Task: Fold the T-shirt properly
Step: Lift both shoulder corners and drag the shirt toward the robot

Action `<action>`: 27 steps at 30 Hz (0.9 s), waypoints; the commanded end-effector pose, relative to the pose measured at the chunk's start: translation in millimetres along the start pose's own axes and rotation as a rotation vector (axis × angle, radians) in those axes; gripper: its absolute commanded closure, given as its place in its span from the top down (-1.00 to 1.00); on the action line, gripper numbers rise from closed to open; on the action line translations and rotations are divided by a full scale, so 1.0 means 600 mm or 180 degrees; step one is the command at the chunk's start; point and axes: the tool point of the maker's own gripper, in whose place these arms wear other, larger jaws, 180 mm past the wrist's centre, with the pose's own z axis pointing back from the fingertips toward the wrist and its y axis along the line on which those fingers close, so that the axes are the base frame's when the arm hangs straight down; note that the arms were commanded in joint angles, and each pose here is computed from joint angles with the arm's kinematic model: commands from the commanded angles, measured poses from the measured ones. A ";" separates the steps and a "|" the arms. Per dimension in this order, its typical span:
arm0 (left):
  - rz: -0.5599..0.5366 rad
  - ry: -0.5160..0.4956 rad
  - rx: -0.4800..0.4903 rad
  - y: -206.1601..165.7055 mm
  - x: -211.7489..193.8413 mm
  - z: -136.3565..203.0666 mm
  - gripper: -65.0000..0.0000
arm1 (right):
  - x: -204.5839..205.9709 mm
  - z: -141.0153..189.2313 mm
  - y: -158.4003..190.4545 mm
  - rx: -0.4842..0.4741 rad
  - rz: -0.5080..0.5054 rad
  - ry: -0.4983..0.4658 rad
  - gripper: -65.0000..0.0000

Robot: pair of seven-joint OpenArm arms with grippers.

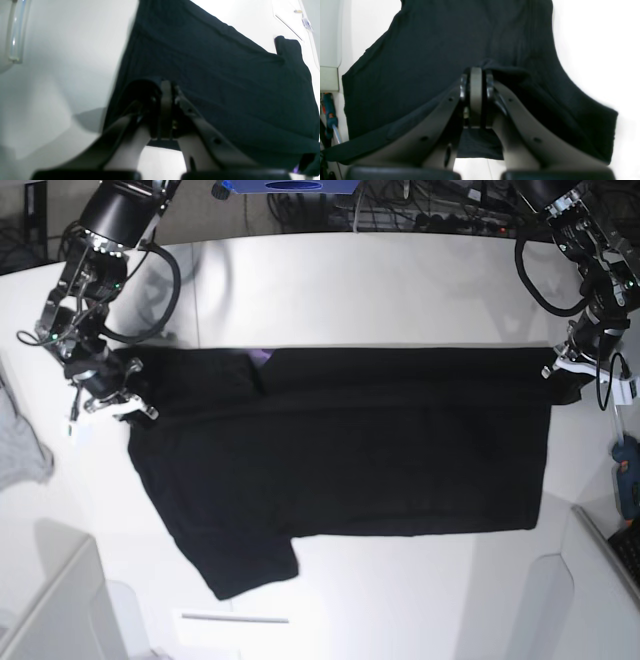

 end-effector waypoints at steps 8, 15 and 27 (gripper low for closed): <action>-0.0088 -0.0003 -0.0057 0.004 0.024 -0.020 -1.00 | 0.016 -0.013 0.037 0.0161 0.0152 -0.0057 -1.00; 0.0098 0.0056 0.0062 0.023 0.014 -0.025 -1.00 | 0.019 -0.021 0.042 0.0187 0.0130 -0.0046 -1.00; 0.0104 0.0079 0.0056 0.022 0.010 -0.027 -1.00 | 0.013 -0.032 0.037 0.0180 0.0076 0.0030 -1.00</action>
